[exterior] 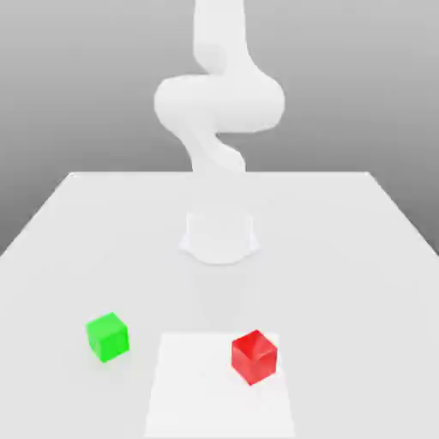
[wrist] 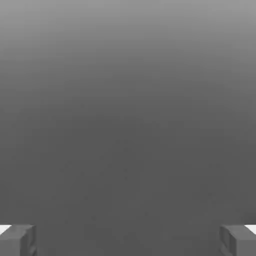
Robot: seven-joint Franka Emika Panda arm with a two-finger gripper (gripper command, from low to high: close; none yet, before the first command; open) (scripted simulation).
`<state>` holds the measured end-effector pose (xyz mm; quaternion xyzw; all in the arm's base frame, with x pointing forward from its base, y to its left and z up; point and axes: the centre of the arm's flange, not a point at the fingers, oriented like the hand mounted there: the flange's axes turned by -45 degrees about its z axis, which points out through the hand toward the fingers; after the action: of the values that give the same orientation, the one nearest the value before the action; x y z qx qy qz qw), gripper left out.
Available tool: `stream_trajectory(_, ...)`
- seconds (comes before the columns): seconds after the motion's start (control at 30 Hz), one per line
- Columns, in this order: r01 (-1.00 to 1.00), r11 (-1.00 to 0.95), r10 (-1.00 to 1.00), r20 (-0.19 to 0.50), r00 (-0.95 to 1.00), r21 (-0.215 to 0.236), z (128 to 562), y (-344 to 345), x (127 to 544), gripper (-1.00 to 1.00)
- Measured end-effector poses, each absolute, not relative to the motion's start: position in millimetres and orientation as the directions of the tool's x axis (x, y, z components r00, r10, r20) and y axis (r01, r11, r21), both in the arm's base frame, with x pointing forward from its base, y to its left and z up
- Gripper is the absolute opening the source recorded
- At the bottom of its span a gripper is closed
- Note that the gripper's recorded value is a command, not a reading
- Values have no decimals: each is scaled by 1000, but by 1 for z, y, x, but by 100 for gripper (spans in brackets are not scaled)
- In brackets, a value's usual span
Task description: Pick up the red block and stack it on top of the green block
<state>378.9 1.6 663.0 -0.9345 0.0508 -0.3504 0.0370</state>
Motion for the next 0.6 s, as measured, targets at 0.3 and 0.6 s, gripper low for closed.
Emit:
stream_trajectory(0.3,-389,-881,-463,318,828,-268,470,26,444,0)
stream_trajectory(0.6,-716,-685,-726,49,686,-134,287,51,420,0)
